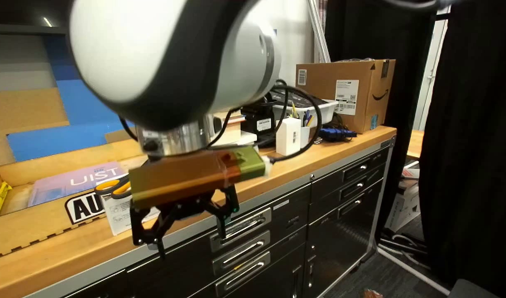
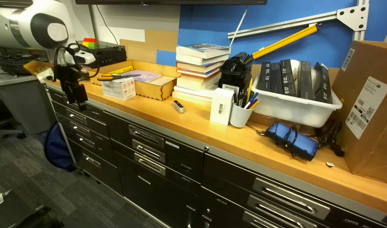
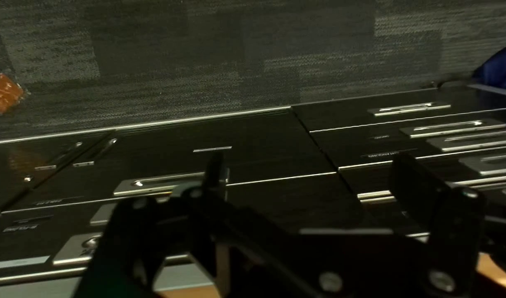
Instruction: Put the blue object in the drawer and close it
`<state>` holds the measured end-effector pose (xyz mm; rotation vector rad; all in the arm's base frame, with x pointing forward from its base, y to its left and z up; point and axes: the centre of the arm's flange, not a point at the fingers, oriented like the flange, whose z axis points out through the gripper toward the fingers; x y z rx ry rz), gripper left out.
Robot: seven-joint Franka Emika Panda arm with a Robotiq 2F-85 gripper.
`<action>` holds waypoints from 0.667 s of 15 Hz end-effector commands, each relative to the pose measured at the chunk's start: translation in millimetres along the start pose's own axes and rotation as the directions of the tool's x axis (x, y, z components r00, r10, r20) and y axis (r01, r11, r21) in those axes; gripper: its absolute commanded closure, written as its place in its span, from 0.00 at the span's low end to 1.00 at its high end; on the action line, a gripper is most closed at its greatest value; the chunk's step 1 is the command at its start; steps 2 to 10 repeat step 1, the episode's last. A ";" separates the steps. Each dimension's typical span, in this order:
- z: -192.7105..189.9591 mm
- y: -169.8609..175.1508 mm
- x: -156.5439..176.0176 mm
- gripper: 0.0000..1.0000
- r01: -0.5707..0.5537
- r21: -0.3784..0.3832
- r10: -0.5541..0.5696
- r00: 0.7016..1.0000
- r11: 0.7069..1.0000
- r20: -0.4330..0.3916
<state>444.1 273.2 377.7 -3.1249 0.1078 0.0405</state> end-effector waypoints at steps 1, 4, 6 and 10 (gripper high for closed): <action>-18.6 6.9 -0.4 0.00 0.001 0.008 -0.001 1.000 1.000 0.000; -18.6 6.9 -0.4 0.00 0.001 0.008 -0.001 1.000 1.000 0.000; -18.6 6.9 -0.4 0.00 0.001 0.008 -0.001 1.000 1.000 0.000; -18.6 6.9 -0.4 0.00 0.001 0.008 -0.001 1.000 1.000 0.000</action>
